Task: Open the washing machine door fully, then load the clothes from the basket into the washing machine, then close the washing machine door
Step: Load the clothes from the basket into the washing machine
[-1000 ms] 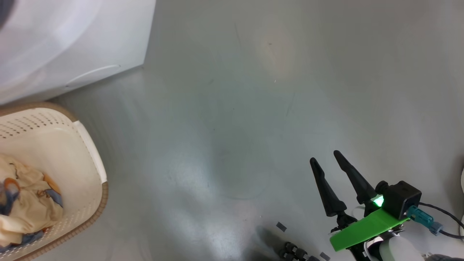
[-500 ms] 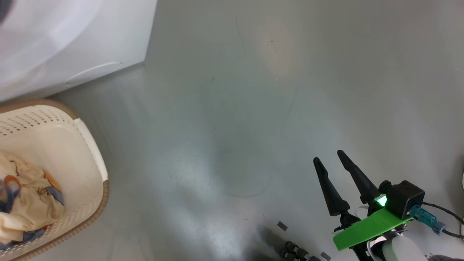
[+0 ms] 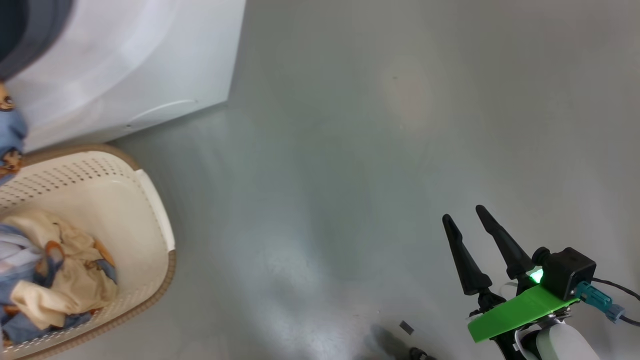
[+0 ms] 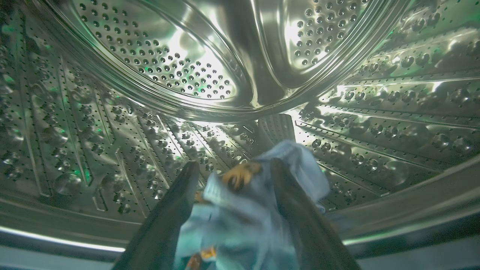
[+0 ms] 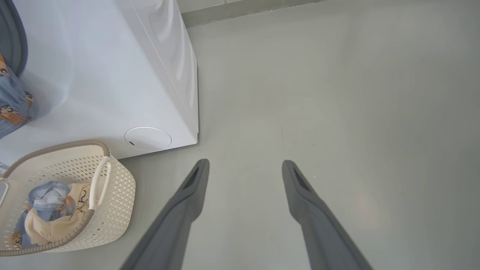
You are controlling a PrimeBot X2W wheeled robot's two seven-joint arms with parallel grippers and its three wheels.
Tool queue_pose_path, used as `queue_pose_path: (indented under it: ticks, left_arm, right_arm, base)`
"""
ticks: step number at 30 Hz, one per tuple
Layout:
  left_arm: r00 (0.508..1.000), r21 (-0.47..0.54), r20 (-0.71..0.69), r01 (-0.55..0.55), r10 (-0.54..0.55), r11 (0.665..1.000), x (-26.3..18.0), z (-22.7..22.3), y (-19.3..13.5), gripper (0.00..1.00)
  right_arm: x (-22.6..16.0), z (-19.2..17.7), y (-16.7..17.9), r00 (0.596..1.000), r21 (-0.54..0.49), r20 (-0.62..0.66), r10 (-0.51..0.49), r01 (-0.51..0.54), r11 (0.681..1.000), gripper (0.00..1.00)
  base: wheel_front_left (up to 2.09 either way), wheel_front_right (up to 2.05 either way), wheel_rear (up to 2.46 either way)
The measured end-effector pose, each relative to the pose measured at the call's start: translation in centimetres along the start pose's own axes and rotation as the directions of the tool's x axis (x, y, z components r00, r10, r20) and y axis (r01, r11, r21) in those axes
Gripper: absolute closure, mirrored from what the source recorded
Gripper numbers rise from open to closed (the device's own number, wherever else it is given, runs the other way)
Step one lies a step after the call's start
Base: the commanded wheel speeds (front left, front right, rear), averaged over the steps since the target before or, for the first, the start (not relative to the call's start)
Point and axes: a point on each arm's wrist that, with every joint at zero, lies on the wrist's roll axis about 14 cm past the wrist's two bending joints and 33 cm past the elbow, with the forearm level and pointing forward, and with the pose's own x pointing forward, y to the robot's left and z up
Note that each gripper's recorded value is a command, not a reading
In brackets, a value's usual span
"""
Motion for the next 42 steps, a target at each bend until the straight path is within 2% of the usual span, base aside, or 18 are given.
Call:
queue_pose_path:
  ticks: [9, 17, 21, 33, 42]
  left_arm:
    - [1.000, 0.006, 0.027, 0.002, -0.002, 1.000, -2.7, 1.8, -0.3, 0.00]
    - [1.000, -0.008, 0.013, 0.017, -0.017, 1.000, -6.3, 0.7, 0.1, 0.00]
    - [0.999, -0.052, 0.038, -0.006, 0.008, 0.999, -7.9, 1.5, 1.3, 0.00]
    - [0.989, -0.107, 0.150, 0.008, 0.009, 0.994, -11.7, 2.6, 1.7, 0.00]
    - [0.993, -0.121, 0.119, 0.002, 0.012, 0.993, -15.9, -1.8, 2.5, 0.00]
  right_arm:
    - [0.2, 1.2, 1.1, 0.998, 0.011, 0.042, 0.044, -0.044, 0.999, 0.00]
    - [-0.3, 2.1, 1.7, 0.994, 0.008, 0.075, 0.074, -0.075, 0.997, 0.00]
    - [-0.4, 2.3, 2.5, 0.991, 0.011, 0.085, 0.100, -0.101, 0.995, 0.00]
    - [0.7, 3.7, 3.9, 0.980, -0.009, 0.131, 0.150, -0.150, 0.989, 0.00]
    - [2.2, 4.0, 5.5, 0.968, -0.049, 0.135, 0.213, -0.208, 0.977, 0.00]
  base:
    - [0.00, 0.00, 0.00]
    - [0.00, 0.00, 0.00]
    - [0.00, 0.00, 0.00]
    - [0.00, 0.00, 0.00]
    - [0.00, 0.00, 0.00]
